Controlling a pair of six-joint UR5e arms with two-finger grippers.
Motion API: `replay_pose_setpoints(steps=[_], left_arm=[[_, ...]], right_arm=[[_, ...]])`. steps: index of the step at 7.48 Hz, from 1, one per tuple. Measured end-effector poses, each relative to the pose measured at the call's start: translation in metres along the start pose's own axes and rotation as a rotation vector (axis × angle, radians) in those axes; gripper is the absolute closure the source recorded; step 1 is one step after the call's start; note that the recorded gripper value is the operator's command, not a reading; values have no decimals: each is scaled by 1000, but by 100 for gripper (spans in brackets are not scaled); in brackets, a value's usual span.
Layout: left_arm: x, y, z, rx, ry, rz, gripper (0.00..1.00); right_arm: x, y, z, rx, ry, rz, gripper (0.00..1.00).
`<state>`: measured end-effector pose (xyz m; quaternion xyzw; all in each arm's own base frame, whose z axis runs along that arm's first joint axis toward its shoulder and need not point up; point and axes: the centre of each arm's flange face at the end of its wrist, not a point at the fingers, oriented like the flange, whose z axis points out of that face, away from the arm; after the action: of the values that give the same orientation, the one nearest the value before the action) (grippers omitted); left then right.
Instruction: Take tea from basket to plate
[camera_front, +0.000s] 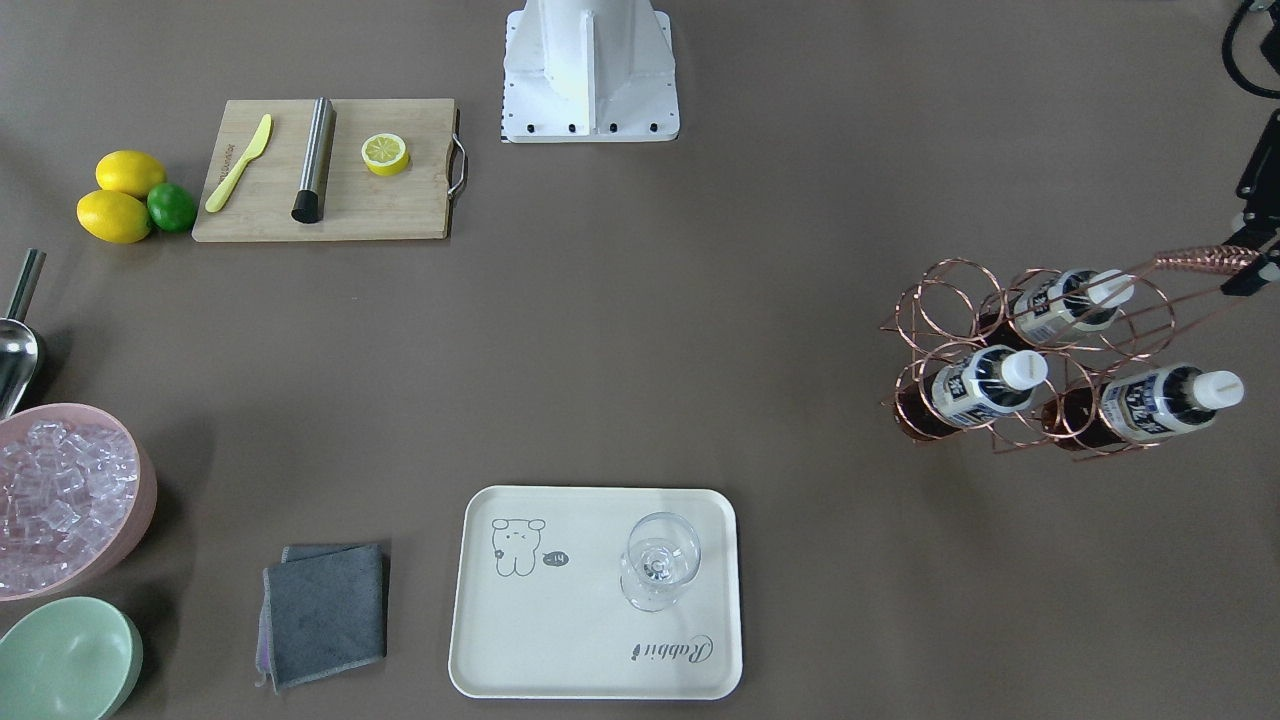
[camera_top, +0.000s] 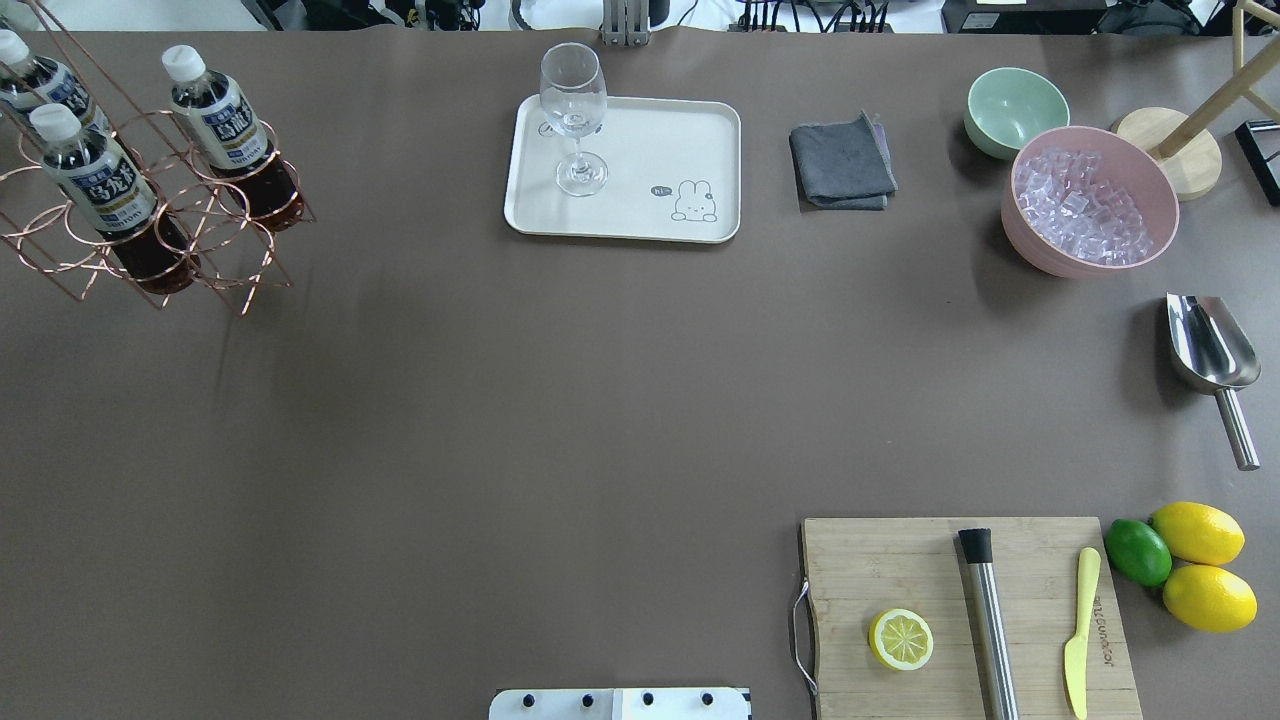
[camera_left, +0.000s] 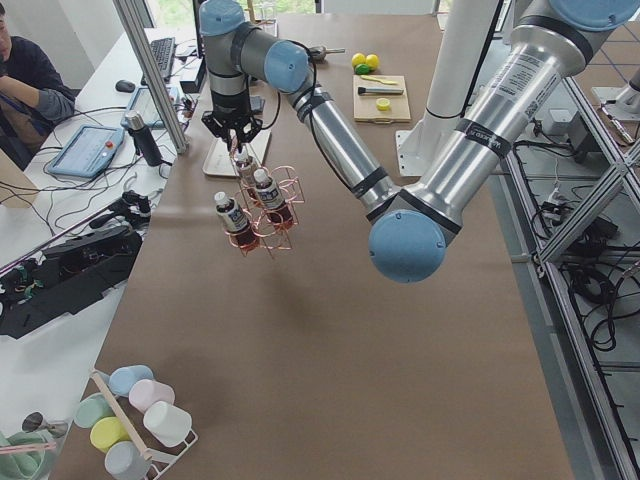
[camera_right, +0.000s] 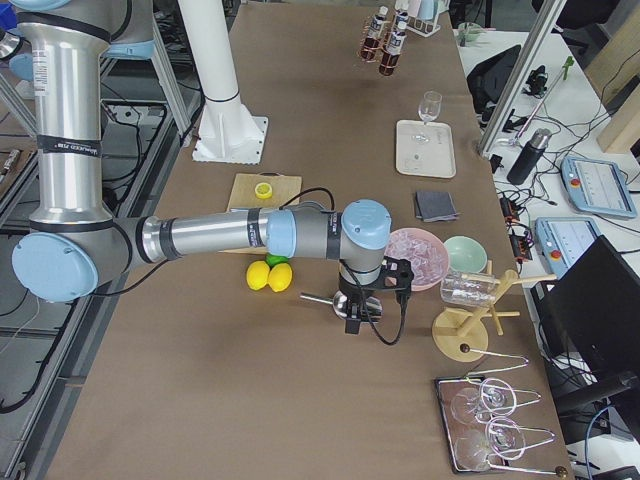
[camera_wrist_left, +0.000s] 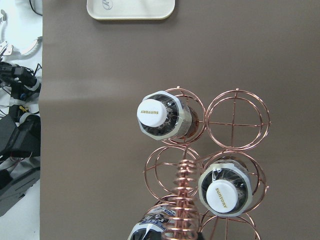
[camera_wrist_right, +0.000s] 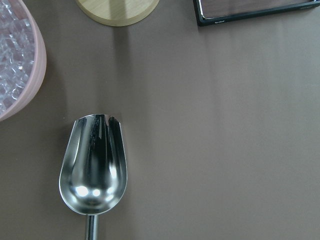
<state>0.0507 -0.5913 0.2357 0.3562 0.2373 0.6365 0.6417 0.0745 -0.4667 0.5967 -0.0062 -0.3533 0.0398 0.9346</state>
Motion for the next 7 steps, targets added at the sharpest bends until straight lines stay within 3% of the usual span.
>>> replay_pose_setpoints(steps=[2, 7], left_arm=[[23, -62, 4, 38, 0, 59, 100], [84, -250, 33, 121, 51, 32, 100]], right_arm=[[0, 1, 0, -1, 0, 1, 0], [-15, -2, 7, 5, -5, -49, 0]])
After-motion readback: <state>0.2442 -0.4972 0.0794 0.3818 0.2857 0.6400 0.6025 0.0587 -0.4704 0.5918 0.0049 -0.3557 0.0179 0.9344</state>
